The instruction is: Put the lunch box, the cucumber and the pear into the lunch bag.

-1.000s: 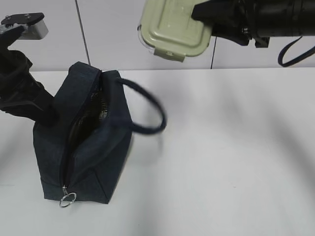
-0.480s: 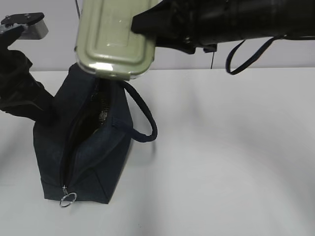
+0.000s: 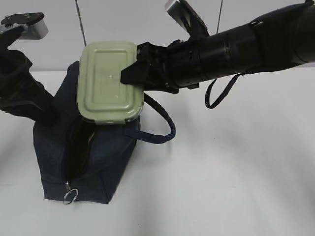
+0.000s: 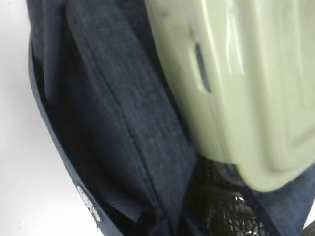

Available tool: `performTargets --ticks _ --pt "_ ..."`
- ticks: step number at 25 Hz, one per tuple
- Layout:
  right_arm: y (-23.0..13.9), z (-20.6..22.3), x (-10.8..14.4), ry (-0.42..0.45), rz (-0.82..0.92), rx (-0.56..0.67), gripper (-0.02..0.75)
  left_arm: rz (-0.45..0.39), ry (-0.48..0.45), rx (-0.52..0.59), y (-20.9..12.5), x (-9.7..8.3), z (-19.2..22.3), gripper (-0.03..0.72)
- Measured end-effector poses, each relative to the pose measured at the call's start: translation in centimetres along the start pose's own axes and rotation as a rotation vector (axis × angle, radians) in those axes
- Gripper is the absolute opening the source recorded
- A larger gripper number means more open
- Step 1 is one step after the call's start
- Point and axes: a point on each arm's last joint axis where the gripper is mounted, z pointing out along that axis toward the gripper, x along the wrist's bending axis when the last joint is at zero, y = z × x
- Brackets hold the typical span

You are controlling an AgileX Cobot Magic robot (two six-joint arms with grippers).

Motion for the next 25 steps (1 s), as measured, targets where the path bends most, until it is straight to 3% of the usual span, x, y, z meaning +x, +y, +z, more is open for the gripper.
performTargets --ticks 10,19,25 --pt "-1.5 0.0 -1.1 -0.131 -0.12 0.162 0.296 -0.011 -0.014 -0.013 0.1 -0.1 0.0 0.021" --pt "-3.1 1.1 0.5 -0.166 -0.258 0.276 0.296 -0.015 -0.019 -0.015 0.1 -0.2 0.0 0.021" --pt "-1.6 0.8 1.3 -0.224 -0.299 0.291 0.296 -0.015 -0.019 -0.015 0.1 -0.2 0.0 0.021"
